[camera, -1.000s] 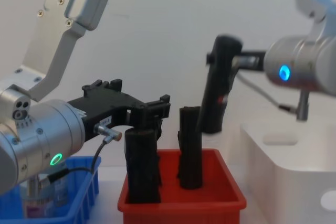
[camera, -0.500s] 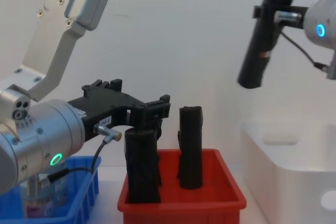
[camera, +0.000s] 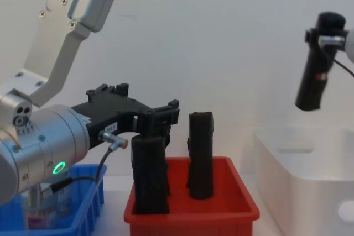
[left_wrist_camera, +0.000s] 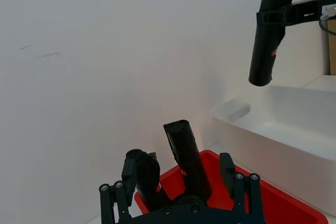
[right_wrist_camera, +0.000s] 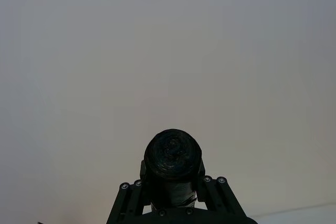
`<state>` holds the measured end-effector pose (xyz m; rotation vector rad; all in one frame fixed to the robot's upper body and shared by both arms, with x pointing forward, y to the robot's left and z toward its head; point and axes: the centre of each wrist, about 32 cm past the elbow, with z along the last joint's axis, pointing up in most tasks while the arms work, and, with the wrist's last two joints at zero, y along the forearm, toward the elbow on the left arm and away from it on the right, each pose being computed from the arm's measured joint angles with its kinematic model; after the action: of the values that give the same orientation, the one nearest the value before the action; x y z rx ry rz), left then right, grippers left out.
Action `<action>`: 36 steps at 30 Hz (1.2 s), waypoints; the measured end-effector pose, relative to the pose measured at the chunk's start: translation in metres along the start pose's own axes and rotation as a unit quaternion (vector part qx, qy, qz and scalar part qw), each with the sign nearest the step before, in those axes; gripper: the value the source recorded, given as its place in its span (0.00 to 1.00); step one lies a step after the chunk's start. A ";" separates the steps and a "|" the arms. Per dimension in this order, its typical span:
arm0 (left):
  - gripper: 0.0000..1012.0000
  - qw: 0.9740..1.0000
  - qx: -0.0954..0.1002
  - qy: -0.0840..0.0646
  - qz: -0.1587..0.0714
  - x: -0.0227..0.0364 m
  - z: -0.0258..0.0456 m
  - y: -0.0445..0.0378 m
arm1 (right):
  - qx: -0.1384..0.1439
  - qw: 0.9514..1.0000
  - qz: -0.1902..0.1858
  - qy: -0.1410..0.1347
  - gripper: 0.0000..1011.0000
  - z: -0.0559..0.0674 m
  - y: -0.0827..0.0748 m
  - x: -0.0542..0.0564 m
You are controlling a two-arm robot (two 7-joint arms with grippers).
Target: Pick the cotton swabs from the blue box and place them into the white box.
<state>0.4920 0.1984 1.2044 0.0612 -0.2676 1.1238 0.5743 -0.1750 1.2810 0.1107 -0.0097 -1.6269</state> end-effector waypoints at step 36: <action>0.99 0.994 0.028 -0.004 0.108 0.0309 -0.0081 0.0421 | -0.043 0.997 -0.064 -0.032 0.99 -0.022 0.018 0.014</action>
<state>0.4682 0.2454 1.2005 0.0870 -0.2536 1.3469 0.5927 -0.1888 1.2599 -0.0078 0.0177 -1.7557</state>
